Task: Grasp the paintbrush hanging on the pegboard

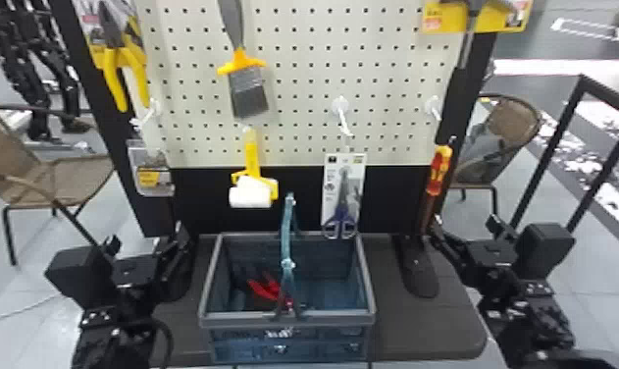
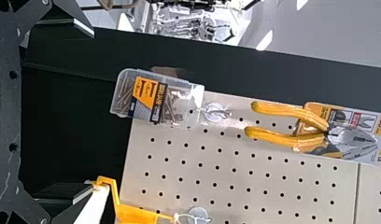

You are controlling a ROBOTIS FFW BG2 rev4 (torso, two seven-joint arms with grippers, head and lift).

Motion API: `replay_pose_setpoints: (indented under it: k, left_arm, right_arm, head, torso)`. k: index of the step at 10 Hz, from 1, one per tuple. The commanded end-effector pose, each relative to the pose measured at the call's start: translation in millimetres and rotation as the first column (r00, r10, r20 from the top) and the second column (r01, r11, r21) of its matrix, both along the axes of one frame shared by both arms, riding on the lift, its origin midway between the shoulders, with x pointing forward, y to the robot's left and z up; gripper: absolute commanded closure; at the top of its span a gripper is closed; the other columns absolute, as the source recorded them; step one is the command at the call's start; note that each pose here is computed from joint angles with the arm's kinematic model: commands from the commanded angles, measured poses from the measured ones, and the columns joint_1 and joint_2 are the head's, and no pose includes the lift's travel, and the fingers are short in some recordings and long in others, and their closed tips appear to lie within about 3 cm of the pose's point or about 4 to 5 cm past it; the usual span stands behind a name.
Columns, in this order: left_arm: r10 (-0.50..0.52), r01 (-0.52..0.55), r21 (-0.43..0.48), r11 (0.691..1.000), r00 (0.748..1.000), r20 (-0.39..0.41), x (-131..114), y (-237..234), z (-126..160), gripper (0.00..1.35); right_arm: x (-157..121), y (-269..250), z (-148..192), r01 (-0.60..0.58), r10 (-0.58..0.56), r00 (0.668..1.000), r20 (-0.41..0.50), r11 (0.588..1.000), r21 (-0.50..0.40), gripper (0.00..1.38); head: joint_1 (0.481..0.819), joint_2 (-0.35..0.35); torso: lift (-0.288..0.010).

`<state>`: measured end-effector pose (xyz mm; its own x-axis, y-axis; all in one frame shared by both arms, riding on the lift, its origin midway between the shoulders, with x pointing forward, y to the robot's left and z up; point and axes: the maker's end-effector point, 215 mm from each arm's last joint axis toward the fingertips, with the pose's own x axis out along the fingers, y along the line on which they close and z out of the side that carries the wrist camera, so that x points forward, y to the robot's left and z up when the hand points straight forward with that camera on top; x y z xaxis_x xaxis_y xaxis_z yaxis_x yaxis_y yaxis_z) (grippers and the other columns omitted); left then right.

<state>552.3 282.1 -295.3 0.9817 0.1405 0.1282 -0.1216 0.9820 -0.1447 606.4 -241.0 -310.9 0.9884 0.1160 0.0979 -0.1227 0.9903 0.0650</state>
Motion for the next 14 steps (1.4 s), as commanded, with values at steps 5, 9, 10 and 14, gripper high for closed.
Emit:
replay_pose_setpoints:
  k: [5,9,10,14]
  left_arm:
    - [0.001,-0.001,-0.002,1.000,1.000,0.002,0,0,0,0.14]
    - [-0.037,0.036,0.028,0.999,0.999,0.025,5,-15,26,0.14]
    - [-0.077,0.077,0.016,0.997,0.997,0.026,10,-23,38,0.14]
    - [-0.283,0.283,0.021,0.959,0.959,-0.010,44,-44,125,0.14]
  right_arm:
    - [0,0,0,0.000,0.000,1.000,0.000,1.000,0.000,0.18]
    - [0,0,0,0.000,0.000,1.000,0.000,1.000,0.001,0.18]
    - [0,0,0,0.000,0.000,1.000,0.000,1.000,0.001,0.18]
    - [0,0,1,0.000,0.000,1.000,0.002,1.000,0.000,0.18]
  head:
    - [0.549,0.000]
    - [0.549,0.000]
    - [0.549,0.000]
    - [0.549,0.000]
  torso:
    - [-0.100]
    - [-0.100]
    - [-0.100]
    - [-0.100]
